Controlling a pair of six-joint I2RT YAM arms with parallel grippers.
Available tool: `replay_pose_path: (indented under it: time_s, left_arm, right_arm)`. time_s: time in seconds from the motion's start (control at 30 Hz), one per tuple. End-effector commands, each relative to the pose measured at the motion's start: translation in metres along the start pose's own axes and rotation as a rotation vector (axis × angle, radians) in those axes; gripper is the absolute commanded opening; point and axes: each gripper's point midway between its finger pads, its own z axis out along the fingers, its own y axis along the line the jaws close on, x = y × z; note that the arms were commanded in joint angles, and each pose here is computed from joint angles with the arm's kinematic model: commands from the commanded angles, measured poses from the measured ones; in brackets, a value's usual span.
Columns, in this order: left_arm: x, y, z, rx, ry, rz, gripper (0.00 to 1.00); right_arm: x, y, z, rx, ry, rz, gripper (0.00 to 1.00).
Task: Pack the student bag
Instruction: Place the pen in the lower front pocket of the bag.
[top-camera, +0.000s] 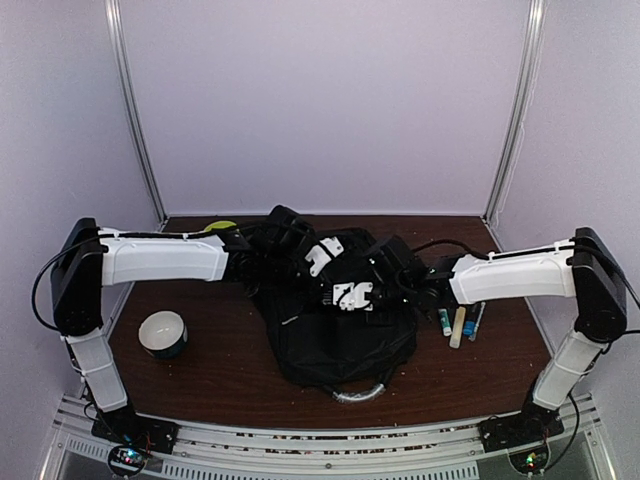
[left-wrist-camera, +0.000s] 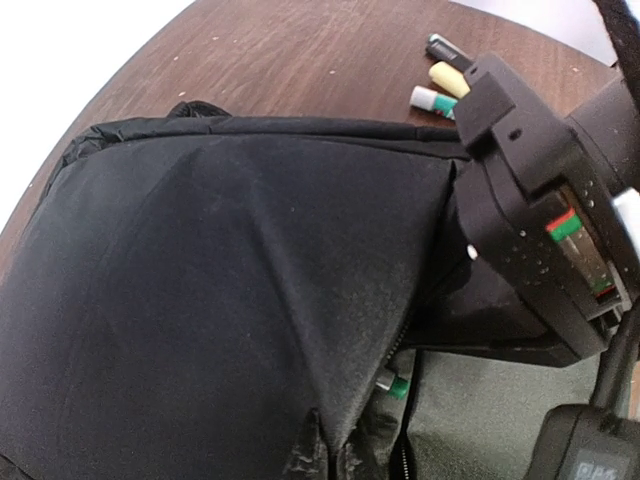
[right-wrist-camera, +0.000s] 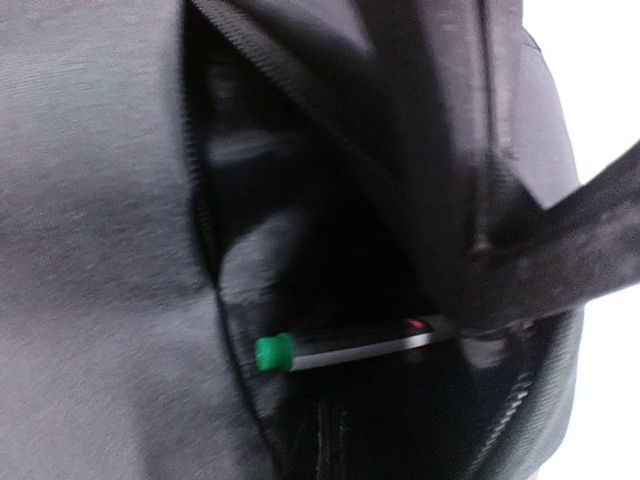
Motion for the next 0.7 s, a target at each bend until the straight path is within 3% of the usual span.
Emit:
replay_pose_path:
  time_s: [0.0,0.37,0.67]
  left_arm:
    - [-0.019,-0.006,-0.001,0.035,-0.05,0.012,0.0]
    - [-0.017,-0.007,-0.004,0.071,-0.064,-0.013,0.0]
    - [-0.021,-0.008,-0.005,0.104,-0.078,-0.025,0.0]
  right_arm:
    - [-0.023,0.002,-0.034,-0.084,-0.117,0.04,0.0]
    - [-0.047,0.046,-0.035,-0.362,-0.227,0.111,0.0]
    - [-0.038,0.02,-0.007,-0.182,-0.16,0.117,0.0]
